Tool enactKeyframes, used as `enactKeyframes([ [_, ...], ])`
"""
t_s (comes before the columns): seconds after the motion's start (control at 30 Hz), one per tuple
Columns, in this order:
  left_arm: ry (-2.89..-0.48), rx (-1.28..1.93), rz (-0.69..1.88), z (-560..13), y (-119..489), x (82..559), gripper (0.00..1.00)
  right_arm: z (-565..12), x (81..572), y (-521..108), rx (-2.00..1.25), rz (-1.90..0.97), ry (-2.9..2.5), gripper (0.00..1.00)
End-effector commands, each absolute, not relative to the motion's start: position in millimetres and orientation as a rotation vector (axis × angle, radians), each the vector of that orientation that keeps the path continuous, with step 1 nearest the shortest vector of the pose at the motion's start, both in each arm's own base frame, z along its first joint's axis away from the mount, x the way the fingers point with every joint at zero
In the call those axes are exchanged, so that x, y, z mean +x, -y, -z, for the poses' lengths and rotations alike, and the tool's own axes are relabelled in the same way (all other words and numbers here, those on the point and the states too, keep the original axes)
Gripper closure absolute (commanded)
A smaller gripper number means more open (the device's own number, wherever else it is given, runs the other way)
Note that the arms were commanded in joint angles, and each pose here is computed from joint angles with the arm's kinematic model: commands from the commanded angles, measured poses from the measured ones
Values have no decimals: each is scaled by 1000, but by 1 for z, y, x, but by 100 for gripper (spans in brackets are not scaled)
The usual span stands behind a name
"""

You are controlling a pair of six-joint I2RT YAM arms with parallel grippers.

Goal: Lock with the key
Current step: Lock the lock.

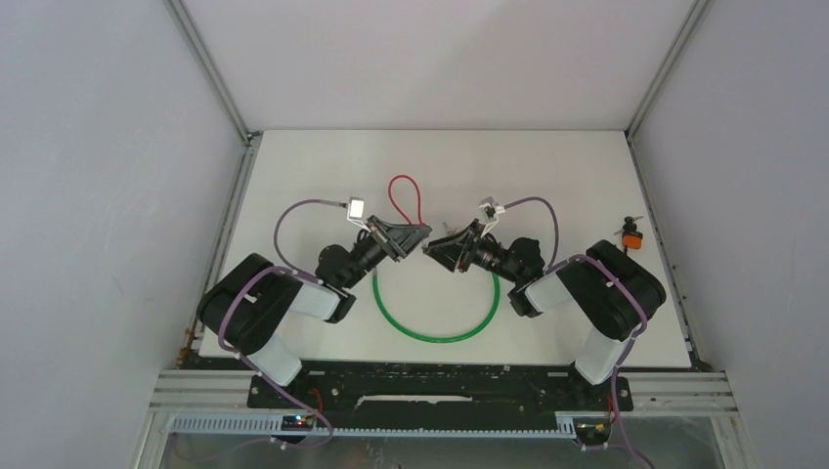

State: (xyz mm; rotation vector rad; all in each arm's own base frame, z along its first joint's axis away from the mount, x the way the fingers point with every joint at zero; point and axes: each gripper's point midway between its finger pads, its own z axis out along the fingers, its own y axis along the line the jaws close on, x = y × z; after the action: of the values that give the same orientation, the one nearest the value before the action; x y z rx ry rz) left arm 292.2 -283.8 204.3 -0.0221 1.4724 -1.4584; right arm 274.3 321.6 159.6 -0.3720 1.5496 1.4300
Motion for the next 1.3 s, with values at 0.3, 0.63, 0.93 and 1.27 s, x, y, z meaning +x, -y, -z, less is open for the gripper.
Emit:
enactKeyframes([
  [0.3,-1345,101,1517,-236,295,285,100,-194,264,-324,-486,-1471,-1409,61],
  [0.63,-1357,119,1553,-236,300,284,100,-201,260,-320,-517,-1495,-1394,62],
  [0.93,-1356,142,1572,-237,303,281,100,-202,261,-318,-509,-1501,-1398,71],
  [1.27,-1355,195,1597,-238,311,274,100,-202,265,-314,-484,-1501,-1407,68],
])
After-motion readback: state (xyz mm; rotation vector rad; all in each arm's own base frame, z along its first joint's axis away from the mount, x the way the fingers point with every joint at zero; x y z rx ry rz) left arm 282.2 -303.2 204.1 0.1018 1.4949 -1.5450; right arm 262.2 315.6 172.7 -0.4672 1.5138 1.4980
